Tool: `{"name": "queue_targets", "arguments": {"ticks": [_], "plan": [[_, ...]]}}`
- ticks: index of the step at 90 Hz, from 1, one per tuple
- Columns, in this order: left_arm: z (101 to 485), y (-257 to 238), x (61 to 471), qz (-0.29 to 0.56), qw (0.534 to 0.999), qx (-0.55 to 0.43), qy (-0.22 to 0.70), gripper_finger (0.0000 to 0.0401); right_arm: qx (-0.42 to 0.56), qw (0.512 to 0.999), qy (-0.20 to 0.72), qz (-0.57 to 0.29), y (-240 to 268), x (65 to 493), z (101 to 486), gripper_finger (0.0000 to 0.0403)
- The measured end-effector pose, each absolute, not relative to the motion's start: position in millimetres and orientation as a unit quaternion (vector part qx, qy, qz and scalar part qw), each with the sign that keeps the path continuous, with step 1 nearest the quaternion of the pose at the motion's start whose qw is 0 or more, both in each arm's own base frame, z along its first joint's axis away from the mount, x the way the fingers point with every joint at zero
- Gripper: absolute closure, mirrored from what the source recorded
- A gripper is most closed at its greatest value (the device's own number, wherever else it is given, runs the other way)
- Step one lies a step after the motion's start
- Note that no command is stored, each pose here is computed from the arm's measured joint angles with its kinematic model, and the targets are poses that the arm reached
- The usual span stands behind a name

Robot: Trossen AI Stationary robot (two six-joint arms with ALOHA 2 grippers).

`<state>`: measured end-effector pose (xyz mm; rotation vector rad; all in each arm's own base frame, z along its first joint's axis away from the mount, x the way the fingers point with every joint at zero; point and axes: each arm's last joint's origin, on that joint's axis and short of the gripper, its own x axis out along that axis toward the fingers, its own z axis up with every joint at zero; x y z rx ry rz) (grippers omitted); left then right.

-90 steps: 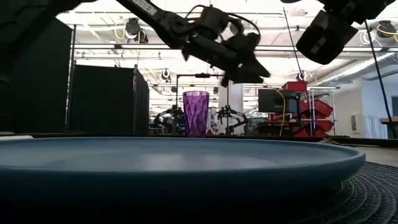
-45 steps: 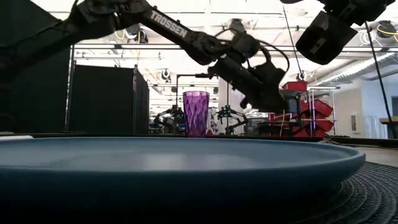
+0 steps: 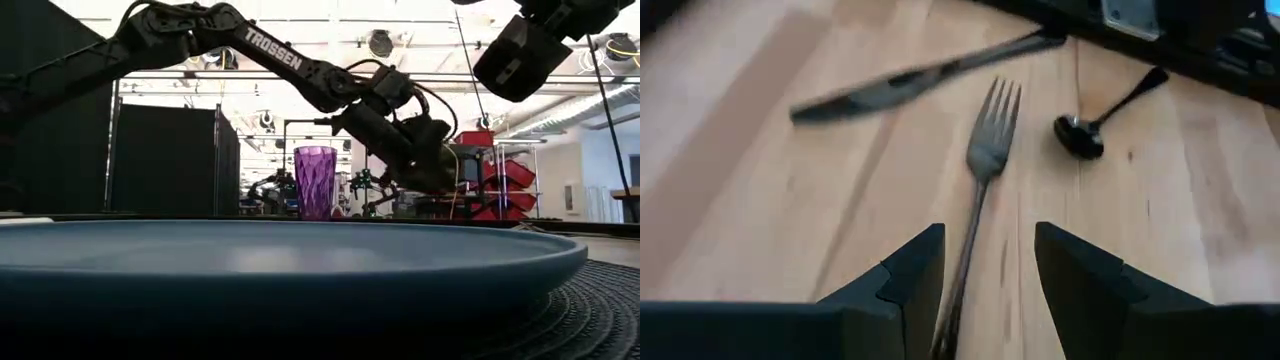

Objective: Set table place
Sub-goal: Put the black fork on the white table napkin

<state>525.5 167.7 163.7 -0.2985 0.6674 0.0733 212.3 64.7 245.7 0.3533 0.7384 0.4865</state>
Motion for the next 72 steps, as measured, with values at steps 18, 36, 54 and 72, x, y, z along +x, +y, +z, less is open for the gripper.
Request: {"name": "queue_targets", "arguments": {"ticks": [18, 36, 54, 72], "plan": [[161, 177, 520, 0.042, 0.925, -0.170, 0.337, 0.0258, 0.155, 0.896, 0.336, 0.244, 65, 215, 257, 0.0255], [148, 172, 520, 0.033, 0.915, -0.169, 0.366, 0.0258, 0.124, 0.907, 0.313, 0.252, 66, 218, 269, 0.0255], [143, 163, 522, 0.041, 0.911, -0.157, 0.378, 0.0258, 0.098, 0.929, 0.293, 0.204, 60, 221, 287, 0.0255], [138, 151, 521, 0.044, 0.898, -0.142, 0.414, 0.0258, 0.092, 0.930, 0.307, 0.183, 56, 220, 286, 0.0255]]}}
